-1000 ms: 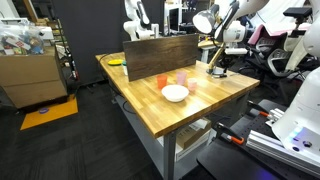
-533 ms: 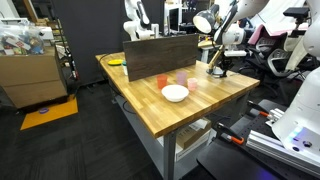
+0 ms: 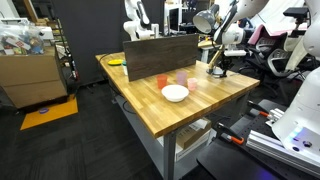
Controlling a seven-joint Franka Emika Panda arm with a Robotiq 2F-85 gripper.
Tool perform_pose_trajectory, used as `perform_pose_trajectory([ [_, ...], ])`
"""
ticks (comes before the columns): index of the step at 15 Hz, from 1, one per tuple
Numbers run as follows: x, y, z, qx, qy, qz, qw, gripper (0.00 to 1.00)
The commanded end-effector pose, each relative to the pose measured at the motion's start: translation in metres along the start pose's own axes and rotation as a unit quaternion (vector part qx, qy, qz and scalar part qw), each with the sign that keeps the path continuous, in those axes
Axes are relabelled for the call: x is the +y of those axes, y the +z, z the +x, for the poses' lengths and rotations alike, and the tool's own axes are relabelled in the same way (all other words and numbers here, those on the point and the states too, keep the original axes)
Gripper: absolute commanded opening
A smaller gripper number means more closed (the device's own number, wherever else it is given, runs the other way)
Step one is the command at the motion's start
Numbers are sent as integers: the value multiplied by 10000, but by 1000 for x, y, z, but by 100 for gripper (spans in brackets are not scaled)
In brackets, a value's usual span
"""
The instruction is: Turn off the reading lamp
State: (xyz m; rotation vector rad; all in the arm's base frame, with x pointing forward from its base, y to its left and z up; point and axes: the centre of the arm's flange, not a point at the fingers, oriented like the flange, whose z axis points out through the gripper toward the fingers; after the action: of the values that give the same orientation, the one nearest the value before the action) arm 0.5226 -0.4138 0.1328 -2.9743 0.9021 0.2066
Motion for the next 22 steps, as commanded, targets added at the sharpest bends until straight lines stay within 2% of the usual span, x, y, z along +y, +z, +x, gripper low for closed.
perform_pose_trajectory([
  [1, 7, -21, -17, 139, -21, -48, 9999, 0],
  [6, 23, -67, -67, 534, 217, 52, 9983, 0],
  [10, 37, -117, -118, 1128, 401, 217, 9926, 0],
  [12, 49, -147, -144, 1475, 369, 240, 9881, 0],
  [15, 73, -179, -191, 1814, 13, 186, 9832, 0],
  [18, 95, -181, -237, 1782, -484, 94, 9828, 0],
  [19, 101, -177, -248, 1670, -619, 91, 9840, 26],
  [20, 105, -172, -259, 1591, -705, 57, 9847, 28],
  [21, 98, -173, -237, 1575, -468, 160, 9863, 8],
  [22, 101, -168, -247, 1525, -530, 151, 9868, 15],
])
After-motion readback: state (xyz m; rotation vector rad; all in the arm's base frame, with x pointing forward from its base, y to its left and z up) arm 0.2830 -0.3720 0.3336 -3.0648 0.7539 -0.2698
